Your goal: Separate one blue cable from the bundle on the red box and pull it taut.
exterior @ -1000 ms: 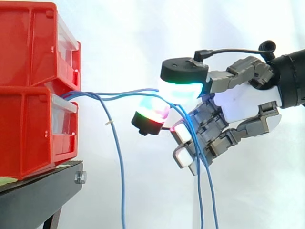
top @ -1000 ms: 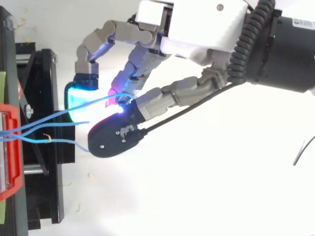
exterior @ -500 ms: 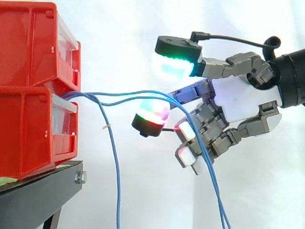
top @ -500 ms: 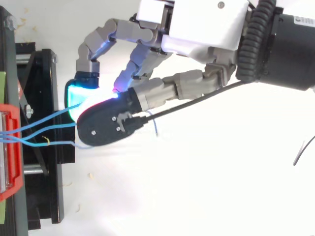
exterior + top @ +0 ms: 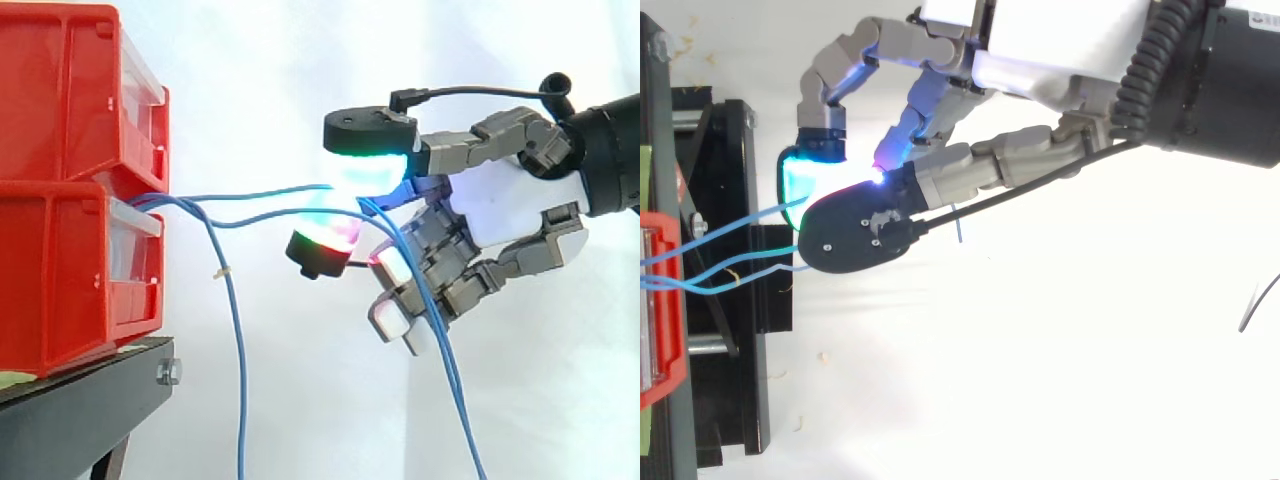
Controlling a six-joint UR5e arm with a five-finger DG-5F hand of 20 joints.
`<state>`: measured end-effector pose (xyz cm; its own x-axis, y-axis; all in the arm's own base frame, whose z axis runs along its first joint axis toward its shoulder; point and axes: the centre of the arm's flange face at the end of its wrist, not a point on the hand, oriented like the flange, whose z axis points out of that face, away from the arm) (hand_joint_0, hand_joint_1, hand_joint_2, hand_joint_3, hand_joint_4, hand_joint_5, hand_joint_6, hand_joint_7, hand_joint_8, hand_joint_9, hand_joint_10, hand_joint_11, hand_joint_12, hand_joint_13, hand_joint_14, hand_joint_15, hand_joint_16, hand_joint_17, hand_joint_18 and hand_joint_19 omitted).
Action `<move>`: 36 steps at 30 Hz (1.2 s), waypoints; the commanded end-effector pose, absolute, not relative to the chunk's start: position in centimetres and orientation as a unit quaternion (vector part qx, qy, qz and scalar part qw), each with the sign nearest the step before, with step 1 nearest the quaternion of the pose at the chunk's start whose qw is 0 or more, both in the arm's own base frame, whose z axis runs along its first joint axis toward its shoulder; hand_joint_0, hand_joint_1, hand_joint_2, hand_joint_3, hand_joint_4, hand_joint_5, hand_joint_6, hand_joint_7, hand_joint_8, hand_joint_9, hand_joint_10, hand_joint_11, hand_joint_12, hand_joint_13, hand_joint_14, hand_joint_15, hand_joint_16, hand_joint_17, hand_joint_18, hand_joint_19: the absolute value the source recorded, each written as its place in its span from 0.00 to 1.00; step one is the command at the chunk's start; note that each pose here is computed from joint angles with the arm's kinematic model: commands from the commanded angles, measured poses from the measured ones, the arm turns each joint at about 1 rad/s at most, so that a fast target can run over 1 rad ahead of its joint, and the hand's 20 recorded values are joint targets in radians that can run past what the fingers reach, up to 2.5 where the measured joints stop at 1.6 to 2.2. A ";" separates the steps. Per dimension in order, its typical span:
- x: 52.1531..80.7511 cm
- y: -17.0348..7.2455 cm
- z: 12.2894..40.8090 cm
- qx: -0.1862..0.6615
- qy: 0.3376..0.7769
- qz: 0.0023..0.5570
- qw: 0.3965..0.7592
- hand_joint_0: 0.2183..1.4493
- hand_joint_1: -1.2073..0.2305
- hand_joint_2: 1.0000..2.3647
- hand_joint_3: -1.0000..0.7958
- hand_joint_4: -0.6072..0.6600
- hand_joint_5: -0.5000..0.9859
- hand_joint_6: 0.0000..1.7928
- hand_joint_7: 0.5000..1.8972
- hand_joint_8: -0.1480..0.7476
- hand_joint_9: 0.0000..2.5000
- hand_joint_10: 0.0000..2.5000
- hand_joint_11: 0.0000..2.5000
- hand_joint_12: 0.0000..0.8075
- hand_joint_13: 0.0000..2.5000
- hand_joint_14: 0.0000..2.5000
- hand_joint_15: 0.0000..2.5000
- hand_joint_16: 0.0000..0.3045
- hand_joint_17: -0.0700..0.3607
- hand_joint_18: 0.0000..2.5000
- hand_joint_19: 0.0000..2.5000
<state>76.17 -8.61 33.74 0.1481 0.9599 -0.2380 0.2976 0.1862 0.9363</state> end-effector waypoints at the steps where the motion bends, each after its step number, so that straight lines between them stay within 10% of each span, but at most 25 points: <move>1: 76.2 -8.8 34.0 0.549 0.571 0.316 0.522 0.32 0.34 0.02 0.40 0.45 0.27 0.52 0.28 0.39 0.46 0.01 0.26 0.32 0.37 0.01 0.23 0.14 0.38 0.29 0.26; 13: 76.2 -8.9 34.3 0.544 0.575 0.314 0.525 0.23 0.46 0.00 0.30 0.49 0.26 0.51 0.29 0.41 0.45 0.01 0.25 0.36 0.35 0.01 0.23 0.16 0.41 0.26 0.27; 36: 75.3 -9.0 33.8 0.550 0.598 0.295 0.503 0.33 0.29 0.02 0.46 0.54 0.27 0.53 0.31 0.40 0.44 0.01 0.22 0.33 0.35 0.01 0.21 0.13 0.38 0.28 0.24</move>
<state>75.38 -8.94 33.82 0.1113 0.9551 -0.2745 0.3592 0.2188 0.9072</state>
